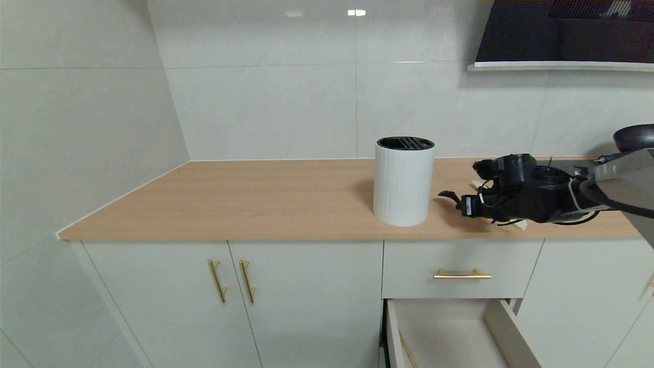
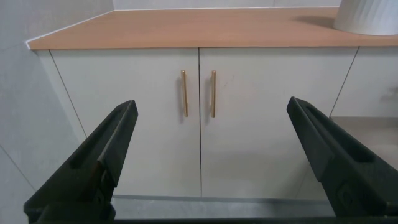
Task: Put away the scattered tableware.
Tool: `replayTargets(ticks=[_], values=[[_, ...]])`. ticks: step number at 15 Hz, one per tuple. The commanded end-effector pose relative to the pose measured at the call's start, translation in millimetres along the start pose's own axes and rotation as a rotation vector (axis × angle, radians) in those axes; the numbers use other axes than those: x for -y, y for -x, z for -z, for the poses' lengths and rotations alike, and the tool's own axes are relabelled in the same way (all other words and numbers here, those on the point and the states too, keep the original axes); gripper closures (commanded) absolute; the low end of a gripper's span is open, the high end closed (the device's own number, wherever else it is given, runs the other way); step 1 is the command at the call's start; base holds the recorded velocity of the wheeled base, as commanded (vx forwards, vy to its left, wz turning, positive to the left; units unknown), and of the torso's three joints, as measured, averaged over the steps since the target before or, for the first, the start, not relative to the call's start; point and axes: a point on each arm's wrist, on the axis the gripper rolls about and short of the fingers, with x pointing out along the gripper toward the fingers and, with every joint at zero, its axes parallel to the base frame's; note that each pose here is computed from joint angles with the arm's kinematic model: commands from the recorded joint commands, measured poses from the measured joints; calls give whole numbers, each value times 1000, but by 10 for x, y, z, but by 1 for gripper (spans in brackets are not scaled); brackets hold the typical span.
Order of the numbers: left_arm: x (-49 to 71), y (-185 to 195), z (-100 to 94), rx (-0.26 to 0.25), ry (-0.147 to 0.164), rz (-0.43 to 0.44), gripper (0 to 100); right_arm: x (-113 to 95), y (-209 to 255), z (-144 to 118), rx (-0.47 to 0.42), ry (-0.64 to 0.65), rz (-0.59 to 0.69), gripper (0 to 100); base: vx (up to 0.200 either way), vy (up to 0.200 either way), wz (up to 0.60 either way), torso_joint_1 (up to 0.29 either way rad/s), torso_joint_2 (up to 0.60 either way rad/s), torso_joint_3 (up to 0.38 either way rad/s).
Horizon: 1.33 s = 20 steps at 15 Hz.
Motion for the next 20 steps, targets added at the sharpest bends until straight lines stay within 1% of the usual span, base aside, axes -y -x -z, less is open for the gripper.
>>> replayTargets(ticks=[1,2,4,5,7,13,14,16,18,20], values=[[0,0,0,0,0,0,0,-197,662,-286,9,-35,35,100,0,0,0,0,0,0],[0,0,0,0,0,0,0,-254,889,-251,-22,-56,35,100,0,0,0,0,0,0],[0,0,0,0,0,0,0,-282,1221,-205,-15,-49,33,100,0,0,0,0,0,0],[0,0,0,0,0,0,0,-285,1262,-199,-13,-49,33,100,0,0,0,0,0,0],[0,0,0,0,0,0,0,-299,1533,-71,-28,-48,36,100,0,0,0,0,0,0],[0,0,0,0,0,0,0,-292,1801,327,-120,-50,58,100,0,0,0,0,0,0],[0,0,0,0,0,0,0,-288,1802,392,-130,-28,66,100,0,0,0,0,0,0],[0,0,0,0,0,0,0,-268,1770,486,-113,15,93,100,0,0,0,0,0,0],[0,0,0,0,0,0,0,-257,1764,567,-99,17,101,100,0,0,0,0,0,0],[0,0,0,0,0,0,0,-250,1751,585,-84,19,100,100,0,0,0,0,0,0]])
